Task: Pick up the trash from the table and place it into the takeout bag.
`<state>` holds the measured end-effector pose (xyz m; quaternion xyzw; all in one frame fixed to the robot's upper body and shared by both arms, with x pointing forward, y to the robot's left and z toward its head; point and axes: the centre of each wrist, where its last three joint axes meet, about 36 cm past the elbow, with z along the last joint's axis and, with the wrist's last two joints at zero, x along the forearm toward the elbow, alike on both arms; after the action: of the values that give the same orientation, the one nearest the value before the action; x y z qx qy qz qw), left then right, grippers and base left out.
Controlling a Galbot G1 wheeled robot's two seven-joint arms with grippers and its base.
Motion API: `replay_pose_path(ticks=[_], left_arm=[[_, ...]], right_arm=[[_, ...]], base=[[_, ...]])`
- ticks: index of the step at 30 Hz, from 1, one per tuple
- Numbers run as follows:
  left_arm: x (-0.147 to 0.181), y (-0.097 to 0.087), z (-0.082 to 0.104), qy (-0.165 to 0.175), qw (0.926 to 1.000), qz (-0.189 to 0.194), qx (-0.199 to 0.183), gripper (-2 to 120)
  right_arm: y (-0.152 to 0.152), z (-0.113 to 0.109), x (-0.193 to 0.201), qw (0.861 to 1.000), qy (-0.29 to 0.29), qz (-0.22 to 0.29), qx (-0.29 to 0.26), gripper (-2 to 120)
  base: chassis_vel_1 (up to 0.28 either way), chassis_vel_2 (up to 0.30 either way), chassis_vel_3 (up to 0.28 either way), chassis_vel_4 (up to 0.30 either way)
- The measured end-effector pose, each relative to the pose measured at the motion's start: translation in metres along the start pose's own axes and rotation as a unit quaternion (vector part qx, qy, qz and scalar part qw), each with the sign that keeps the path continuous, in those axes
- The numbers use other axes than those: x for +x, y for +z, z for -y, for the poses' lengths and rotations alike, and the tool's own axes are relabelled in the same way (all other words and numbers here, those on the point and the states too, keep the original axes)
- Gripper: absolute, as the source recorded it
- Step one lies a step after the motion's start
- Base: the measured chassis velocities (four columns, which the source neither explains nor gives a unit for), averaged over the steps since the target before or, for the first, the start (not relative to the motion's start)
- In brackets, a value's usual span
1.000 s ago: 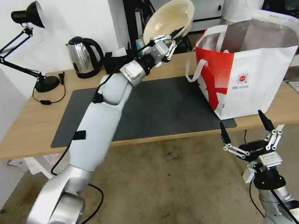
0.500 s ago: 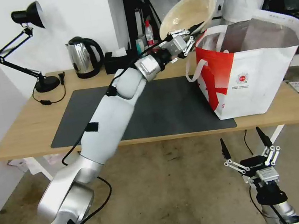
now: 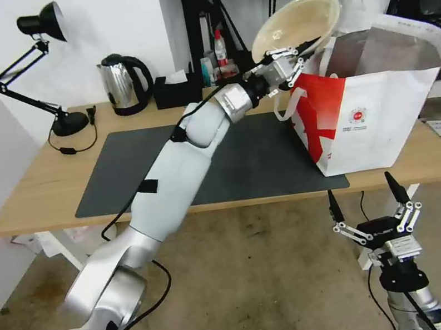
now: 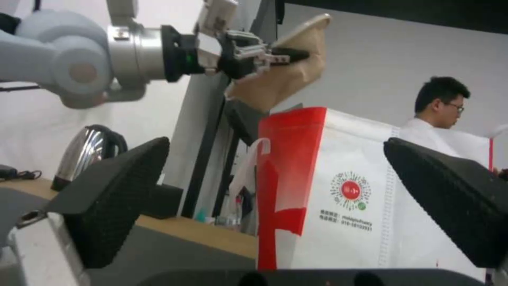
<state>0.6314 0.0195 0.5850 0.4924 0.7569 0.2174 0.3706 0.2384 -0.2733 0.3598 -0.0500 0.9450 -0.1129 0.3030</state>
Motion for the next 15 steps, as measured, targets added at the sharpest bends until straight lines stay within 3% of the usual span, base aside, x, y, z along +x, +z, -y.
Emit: replay_pose_path(ticks=[7,15], left_arm=[[-0.035,0.003,0.011,0.025,0.9996,0.015,-0.003,0],[-0.048,0.011,0.003,0.032,0.9992,0.014,-0.021,0]], right_arm=[[-0.006,-0.003,-0.002,1.0,0.005,0.005,-0.004,100],[-0.006,-0.01,-0.007,1.0,0.0,0.012,-0.015,100]], base=[[0.0,0.0,0.0,0.0],[0.0,0.0,0.0,0.0]])
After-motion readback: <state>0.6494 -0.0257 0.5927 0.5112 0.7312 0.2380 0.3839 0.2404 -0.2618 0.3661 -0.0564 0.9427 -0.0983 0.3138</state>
